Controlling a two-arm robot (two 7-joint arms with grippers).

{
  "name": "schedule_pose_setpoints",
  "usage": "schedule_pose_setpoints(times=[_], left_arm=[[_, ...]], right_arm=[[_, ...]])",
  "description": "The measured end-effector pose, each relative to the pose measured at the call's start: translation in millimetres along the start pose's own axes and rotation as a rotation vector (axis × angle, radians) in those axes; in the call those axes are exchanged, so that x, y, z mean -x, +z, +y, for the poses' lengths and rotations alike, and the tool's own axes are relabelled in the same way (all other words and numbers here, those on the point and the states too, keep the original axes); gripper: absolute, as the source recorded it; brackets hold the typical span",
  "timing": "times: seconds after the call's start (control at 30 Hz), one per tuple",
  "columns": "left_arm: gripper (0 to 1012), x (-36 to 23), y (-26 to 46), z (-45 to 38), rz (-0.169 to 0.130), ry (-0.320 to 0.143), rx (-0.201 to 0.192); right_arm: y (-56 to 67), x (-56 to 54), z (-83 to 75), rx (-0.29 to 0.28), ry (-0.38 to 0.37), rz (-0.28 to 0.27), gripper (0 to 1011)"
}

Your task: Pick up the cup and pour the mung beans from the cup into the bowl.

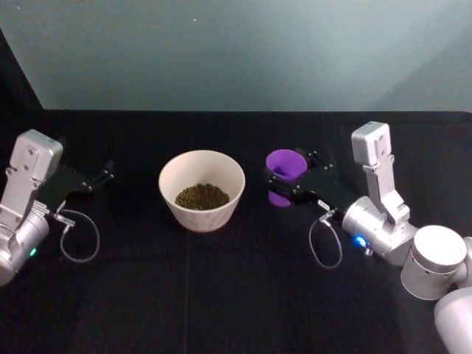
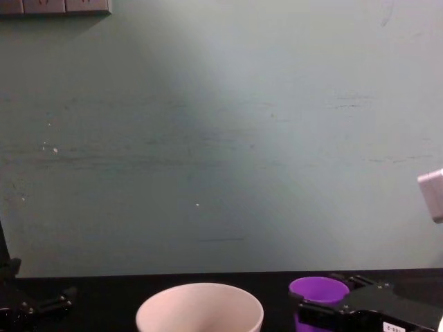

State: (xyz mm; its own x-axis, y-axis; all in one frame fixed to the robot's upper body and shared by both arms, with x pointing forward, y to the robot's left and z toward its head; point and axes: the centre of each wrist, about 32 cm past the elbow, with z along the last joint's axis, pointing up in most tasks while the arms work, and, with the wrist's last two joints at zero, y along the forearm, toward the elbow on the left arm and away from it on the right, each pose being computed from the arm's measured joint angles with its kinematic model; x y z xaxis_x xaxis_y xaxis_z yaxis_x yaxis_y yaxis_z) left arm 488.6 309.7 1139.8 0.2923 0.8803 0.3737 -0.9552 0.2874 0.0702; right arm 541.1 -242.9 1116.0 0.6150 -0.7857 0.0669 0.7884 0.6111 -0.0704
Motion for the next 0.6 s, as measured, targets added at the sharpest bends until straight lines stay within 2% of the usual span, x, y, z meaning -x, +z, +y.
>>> schedule_pose_setpoints(times=[0.07, 0.13, 0.3, 0.4, 0.6], left_arm=[[1000, 0.0, 0.0, 0.0, 0.0, 0.0, 0.0], [1000, 0.0, 0.0, 0.0, 0.0, 0.0, 0.0], [1000, 0.0, 0.0, 0.0, 0.0, 0.0, 0.0], [1000, 0.0, 0.0, 0.0, 0.0, 0.0, 0.0], [1000, 0.0, 0.0, 0.0, 0.0, 0.0, 0.0]], right_arm=[[-2.3, 0.5, 0.5, -0.01, -0.001, -0.001, 954], [-3.6, 1.0, 0.8, -0.016, -0.001, -0.001, 985], [-3.6, 0.7, 0.5, -0.024, -0.004, -0.004, 1002], [0.7, 0.4, -0.2, -0.037, -0.007, -0.01, 1002], [21.3, -1.1, -5.2, -0.088, -0.024, -0.034, 1002]])
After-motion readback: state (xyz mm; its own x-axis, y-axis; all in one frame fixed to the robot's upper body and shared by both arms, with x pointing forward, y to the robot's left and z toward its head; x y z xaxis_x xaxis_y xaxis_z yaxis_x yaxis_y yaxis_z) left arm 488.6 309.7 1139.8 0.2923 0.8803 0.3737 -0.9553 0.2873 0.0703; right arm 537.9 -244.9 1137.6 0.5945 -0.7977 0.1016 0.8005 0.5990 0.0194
